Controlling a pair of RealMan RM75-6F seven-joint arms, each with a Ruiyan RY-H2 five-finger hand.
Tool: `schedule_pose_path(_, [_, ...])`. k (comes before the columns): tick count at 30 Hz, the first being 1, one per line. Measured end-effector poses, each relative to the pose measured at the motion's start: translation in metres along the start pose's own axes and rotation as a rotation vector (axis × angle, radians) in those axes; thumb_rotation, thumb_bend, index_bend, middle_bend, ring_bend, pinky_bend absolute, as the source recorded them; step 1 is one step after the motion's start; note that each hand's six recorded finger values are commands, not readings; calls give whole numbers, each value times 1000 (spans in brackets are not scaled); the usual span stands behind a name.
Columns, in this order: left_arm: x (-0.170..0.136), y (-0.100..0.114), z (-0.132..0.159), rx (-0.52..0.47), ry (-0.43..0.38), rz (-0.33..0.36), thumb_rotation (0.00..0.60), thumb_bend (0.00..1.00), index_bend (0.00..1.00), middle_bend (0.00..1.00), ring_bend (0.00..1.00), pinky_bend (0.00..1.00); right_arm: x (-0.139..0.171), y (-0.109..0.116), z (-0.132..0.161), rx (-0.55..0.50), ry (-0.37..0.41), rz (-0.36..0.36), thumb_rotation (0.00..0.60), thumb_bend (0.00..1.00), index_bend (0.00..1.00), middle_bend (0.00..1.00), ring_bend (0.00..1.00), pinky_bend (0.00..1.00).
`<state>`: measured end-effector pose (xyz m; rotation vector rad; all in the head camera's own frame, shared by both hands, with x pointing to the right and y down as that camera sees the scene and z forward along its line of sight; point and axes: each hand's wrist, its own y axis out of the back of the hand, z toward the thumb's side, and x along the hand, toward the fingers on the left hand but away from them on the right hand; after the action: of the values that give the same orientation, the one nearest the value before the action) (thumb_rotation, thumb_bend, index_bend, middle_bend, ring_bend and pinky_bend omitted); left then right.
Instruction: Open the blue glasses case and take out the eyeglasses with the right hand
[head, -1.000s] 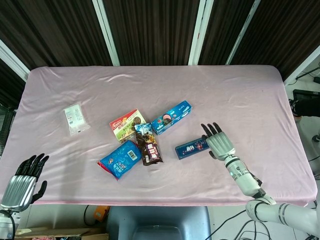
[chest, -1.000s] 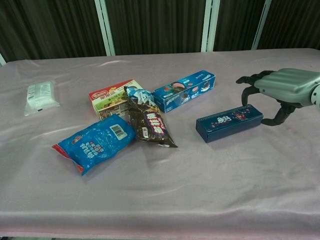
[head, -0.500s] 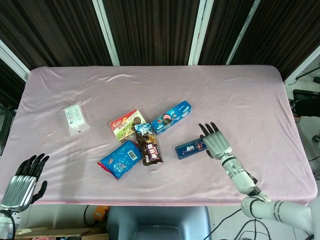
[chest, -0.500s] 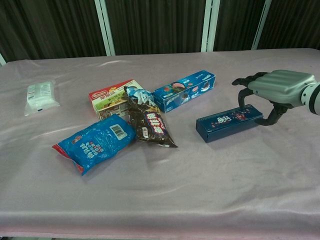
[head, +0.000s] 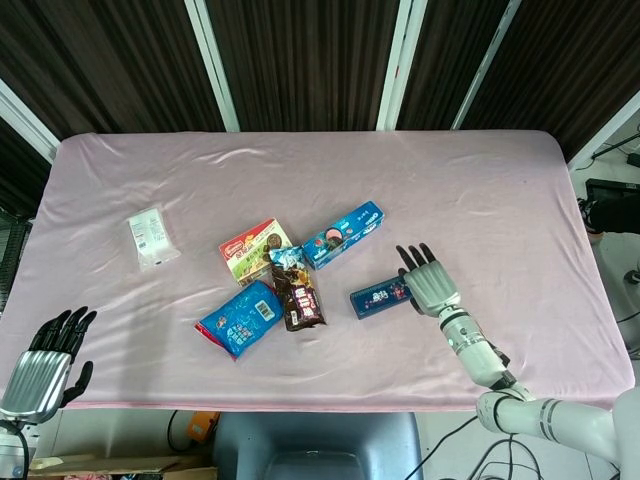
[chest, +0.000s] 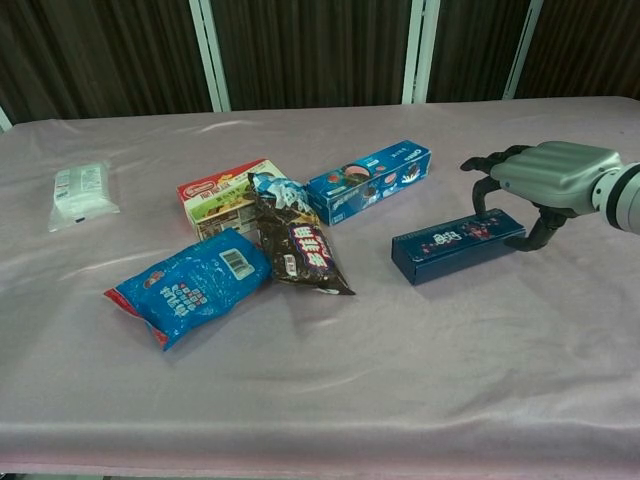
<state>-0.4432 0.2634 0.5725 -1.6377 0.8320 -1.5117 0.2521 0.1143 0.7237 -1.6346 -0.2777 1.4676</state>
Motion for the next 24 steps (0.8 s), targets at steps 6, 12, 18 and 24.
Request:
schedule_pose_path(6, [0,0,-1,-1,3,1,600,459,0,51,49,144,-1,2,-2,-14,-8,-10,600,477,430,0,0,0])
schedule_pose_path(12, [0,0,0,-1,0,0,600,459,0,51,49,144,-2,0,-1,-12,-9,-5,600,477,441,0,0,0])
schedule_pose_path(18, [0,1,-1,-2,3,2,600,458,0,52,49,144,-5,-1,2,-11,-7,0,600,479,447,0,0,0])
schedule_pose_path(24, [0,1,-1,-4,3,2,600,458,0,51,49,144,-6,-1,3,-5,-9,4,600,545,484,0,0,0])
